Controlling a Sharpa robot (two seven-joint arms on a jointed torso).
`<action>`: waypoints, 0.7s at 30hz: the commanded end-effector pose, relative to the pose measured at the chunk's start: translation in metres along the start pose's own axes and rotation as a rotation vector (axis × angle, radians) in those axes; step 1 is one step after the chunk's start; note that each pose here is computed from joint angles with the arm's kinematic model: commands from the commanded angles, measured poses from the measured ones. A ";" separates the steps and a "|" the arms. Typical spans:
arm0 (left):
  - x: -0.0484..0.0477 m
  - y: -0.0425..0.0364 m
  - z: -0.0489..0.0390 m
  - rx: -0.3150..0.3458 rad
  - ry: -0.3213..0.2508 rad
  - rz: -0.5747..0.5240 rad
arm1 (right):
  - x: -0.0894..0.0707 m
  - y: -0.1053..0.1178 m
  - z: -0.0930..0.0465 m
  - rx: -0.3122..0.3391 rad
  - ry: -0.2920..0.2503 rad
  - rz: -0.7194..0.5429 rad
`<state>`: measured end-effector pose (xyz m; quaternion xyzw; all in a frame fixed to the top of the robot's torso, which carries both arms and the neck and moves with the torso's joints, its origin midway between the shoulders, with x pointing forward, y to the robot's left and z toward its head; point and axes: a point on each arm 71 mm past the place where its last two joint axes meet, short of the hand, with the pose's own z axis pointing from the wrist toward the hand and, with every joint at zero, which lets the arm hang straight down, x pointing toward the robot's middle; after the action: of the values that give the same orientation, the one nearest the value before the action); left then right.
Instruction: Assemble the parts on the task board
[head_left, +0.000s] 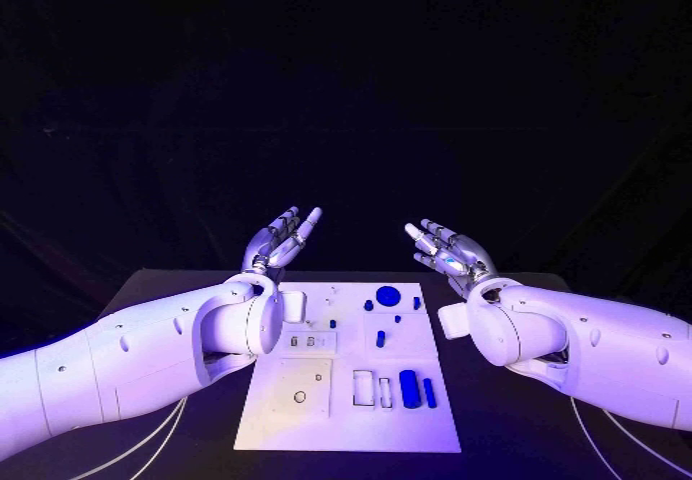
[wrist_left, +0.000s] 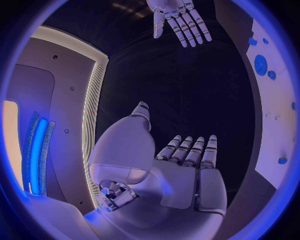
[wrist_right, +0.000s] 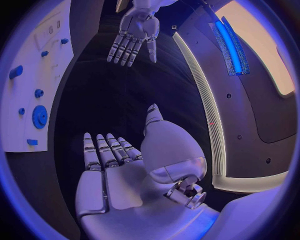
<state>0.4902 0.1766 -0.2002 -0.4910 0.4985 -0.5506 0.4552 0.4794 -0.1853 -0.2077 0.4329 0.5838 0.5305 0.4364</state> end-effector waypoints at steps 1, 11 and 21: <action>0.0044 -0.0006 0.0004 -0.003 0.049 -0.034 | 0.011 -0.001 0.001 0.051 0.182 -0.045; -0.0182 -0.0099 -0.0049 0.050 0.057 -0.022 | -0.010 0.020 0.007 -0.167 0.100 -0.335; -0.0299 -0.0195 -0.0084 0.066 0.056 -0.010 | -0.017 0.033 0.011 -0.256 0.116 -0.559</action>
<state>0.4862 0.2122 -0.1885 -0.4805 0.4903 -0.5641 0.4587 0.4955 -0.1994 -0.1794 0.2418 0.6271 0.5023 0.5440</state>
